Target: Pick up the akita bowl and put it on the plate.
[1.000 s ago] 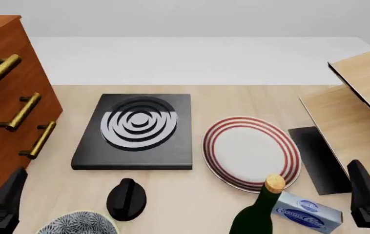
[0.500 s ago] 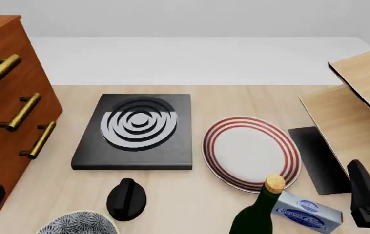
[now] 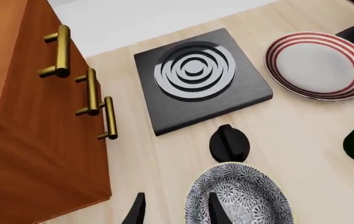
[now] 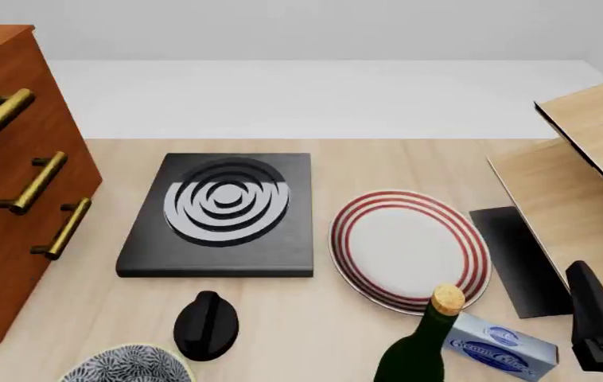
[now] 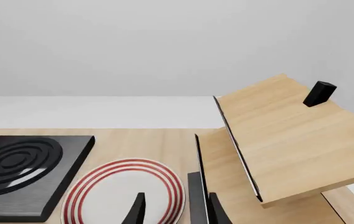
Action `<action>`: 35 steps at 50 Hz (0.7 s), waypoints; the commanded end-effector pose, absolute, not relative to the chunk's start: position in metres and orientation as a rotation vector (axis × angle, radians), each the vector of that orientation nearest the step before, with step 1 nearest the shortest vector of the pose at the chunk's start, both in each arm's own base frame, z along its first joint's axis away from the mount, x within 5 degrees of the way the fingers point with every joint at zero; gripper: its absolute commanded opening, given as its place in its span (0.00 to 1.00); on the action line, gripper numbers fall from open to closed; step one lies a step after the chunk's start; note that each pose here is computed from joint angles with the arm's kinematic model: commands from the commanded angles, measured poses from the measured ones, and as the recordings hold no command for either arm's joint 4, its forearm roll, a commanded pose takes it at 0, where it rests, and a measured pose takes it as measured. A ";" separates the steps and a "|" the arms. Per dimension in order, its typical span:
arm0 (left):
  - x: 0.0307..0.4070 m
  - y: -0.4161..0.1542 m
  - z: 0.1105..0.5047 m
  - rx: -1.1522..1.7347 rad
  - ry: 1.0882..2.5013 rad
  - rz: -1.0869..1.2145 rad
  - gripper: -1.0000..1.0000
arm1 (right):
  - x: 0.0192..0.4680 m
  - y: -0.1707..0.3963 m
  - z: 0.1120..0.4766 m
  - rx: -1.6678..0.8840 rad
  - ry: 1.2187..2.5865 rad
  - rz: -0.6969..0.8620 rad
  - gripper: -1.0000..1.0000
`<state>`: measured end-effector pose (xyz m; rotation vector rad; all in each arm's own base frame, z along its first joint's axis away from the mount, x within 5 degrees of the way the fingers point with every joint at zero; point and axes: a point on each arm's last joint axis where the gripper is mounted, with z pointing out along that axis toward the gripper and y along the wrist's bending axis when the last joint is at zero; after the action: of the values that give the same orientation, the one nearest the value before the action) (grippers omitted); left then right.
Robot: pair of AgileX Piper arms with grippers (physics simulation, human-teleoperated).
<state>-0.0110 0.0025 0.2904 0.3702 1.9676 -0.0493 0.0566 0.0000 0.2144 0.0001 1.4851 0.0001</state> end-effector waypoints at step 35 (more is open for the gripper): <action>0.008 -0.002 0.244 0.449 2.092 -0.087 1.00 | 0.057 0.000 0.214 0.000 1.485 0.000 1.00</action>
<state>0.0050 -0.0014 0.2521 0.4416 2.0799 -0.0876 0.0566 0.0000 0.2144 0.0000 1.4852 0.0000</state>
